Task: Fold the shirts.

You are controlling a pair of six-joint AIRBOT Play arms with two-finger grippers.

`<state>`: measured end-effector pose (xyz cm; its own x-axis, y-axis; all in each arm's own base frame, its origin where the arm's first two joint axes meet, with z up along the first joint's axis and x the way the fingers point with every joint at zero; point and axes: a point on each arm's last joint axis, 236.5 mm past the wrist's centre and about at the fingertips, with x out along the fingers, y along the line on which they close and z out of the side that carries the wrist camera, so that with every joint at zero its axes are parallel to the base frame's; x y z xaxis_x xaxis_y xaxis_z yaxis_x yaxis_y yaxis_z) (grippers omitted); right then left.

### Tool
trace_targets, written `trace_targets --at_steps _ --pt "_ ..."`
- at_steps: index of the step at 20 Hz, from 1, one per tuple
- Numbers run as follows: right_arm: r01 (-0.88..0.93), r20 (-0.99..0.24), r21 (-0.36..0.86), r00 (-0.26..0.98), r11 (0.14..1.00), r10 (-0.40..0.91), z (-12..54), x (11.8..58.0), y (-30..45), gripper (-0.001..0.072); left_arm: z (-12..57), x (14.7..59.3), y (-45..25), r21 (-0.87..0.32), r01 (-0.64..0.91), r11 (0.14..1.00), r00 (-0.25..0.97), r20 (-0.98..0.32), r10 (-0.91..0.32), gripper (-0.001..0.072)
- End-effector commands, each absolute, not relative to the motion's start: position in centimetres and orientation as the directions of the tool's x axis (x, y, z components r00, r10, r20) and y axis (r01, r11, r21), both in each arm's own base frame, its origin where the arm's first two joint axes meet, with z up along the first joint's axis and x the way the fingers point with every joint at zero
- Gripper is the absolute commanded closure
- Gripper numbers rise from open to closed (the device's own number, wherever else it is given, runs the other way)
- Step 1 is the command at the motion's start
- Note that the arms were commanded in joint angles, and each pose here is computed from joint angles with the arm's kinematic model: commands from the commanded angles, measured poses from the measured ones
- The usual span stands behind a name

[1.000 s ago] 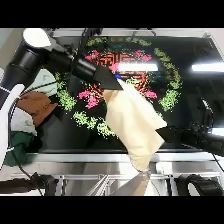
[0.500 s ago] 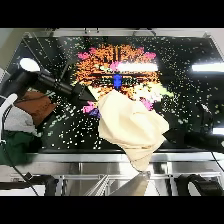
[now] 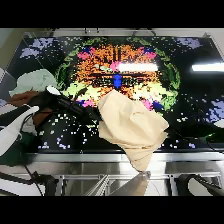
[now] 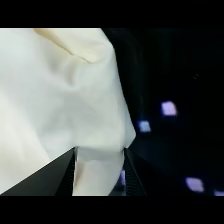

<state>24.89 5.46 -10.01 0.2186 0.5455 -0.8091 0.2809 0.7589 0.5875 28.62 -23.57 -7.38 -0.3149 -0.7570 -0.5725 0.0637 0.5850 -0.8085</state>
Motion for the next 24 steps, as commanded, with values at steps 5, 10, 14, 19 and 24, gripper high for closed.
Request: trace_targets --at_steps 5,10,14,19,24 --pt "0.156 -0.702 0.712 0.163 0.684 0.693 -10.1 26.9 9.4 0.0640 -10.7 27.8 -26.9 -0.807 0.113 0.579 -0.415 -0.568 -0.711 0.0704" --pt "-0.105 -0.442 0.869 0.272 0.483 0.854 3.0 30.5 11.7 0.0689 -2.8 30.0 -28.0 -0.830 0.287 0.478 -0.391 -0.557 -0.732 0.0710" --pt "-0.446 -0.277 0.750 0.457 0.488 0.845 19.0 30.3 11.0 0.0689 12.9 31.1 -25.8 -0.803 0.504 0.319 -0.227 -0.480 -0.848 0.0710" --pt "-0.597 -0.156 0.326 0.731 0.733 0.665 32.6 25.2 10.9 0.0689 28.5 27.2 -20.6 -0.550 0.756 0.356 0.124 -0.413 -0.902 0.0683" --pt "-0.503 0.044 0.026 0.864 0.864 0.502 39.9 19.3 12.6 0.0689 35.9 20.8 -17.9 -0.301 0.836 0.458 0.363 -0.322 -0.874 0.0680"
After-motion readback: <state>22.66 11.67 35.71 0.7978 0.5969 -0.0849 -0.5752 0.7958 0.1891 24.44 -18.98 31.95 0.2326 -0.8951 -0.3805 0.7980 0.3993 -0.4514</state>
